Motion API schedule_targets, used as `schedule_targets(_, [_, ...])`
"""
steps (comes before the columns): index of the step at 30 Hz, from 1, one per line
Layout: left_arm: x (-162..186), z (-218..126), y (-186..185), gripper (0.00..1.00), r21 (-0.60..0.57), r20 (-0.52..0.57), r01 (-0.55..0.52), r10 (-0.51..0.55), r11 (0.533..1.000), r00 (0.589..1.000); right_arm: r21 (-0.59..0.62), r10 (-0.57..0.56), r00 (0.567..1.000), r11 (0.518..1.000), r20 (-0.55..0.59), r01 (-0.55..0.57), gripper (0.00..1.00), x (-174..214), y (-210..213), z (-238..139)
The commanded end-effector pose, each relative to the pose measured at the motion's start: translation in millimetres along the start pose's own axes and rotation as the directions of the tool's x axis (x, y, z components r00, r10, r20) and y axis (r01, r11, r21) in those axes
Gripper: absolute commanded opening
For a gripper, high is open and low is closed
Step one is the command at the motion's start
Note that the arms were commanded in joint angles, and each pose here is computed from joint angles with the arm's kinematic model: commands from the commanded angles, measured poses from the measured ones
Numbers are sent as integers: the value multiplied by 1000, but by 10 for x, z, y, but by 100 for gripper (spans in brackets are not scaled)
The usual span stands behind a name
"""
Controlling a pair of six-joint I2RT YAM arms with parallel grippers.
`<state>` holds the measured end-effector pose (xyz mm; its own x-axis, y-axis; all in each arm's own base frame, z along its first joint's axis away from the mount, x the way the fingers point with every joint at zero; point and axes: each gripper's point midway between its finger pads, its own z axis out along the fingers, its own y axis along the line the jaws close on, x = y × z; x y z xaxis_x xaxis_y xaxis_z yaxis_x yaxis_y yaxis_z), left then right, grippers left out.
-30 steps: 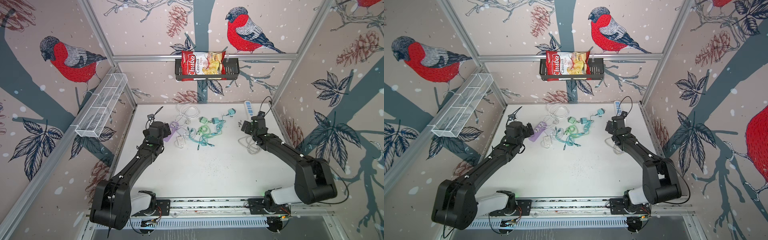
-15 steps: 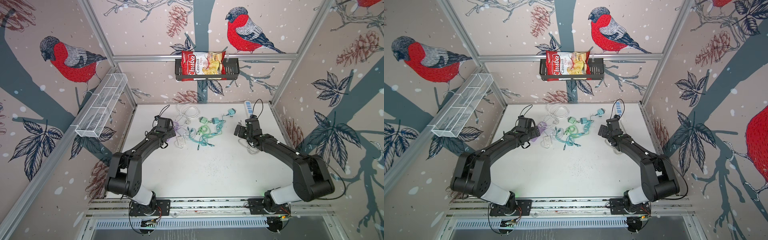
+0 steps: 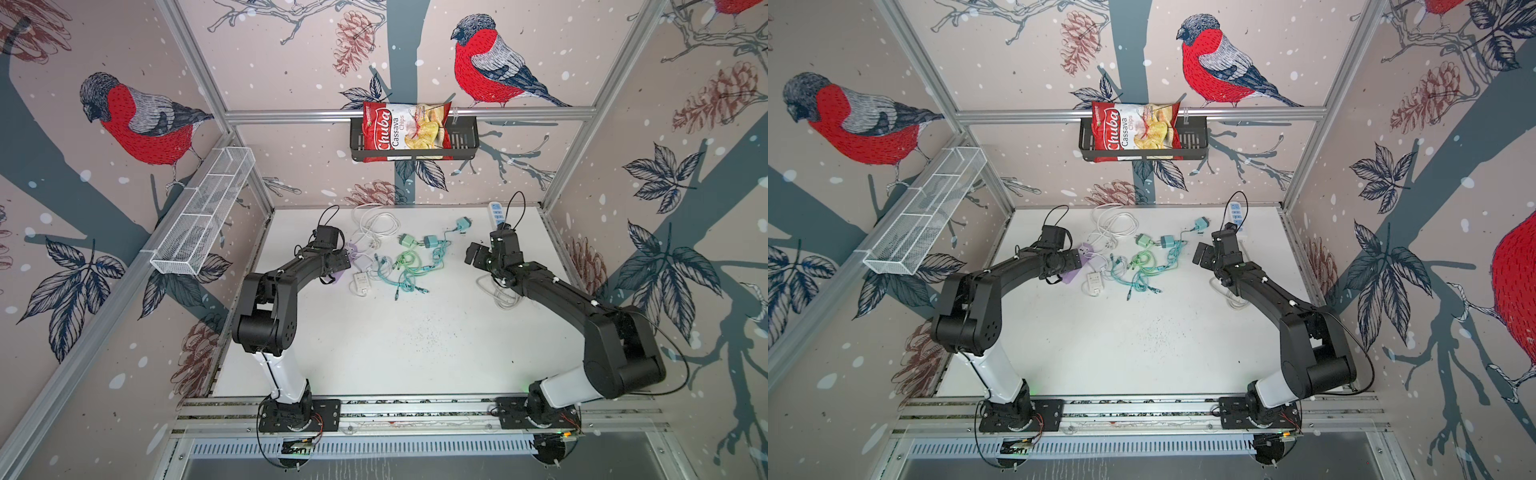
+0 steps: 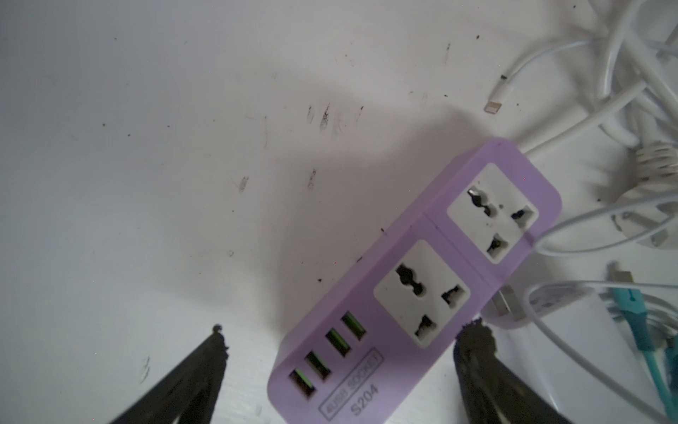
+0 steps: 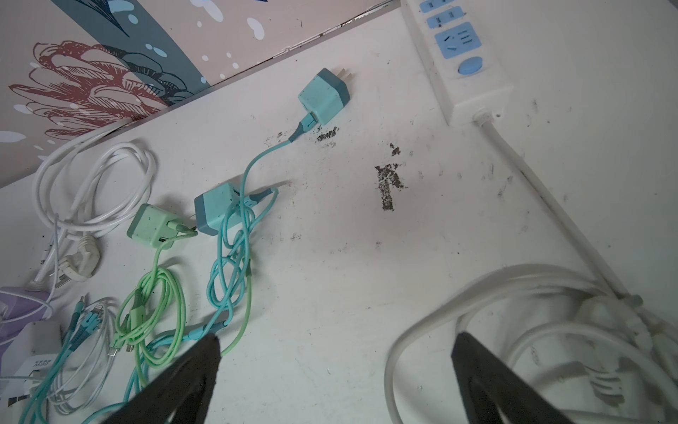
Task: Insert the plug
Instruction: 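Reach the left gripper to the purple power strip while the right gripper advances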
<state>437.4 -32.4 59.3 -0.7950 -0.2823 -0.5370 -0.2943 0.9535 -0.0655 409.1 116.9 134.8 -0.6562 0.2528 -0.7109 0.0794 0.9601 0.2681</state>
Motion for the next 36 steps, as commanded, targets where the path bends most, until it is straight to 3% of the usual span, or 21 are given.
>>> schedule_targets(1, [18,-18,-23,96,16,-12,-31,31,999,999,-6,14,1000,1000,-5,-14,99,-17,30,11])
schedule_targets(36, [131,175,-156,93,28,-32,-85,86,996,996,-28,-3,1000,1000,-18,3,99,81,113,0])
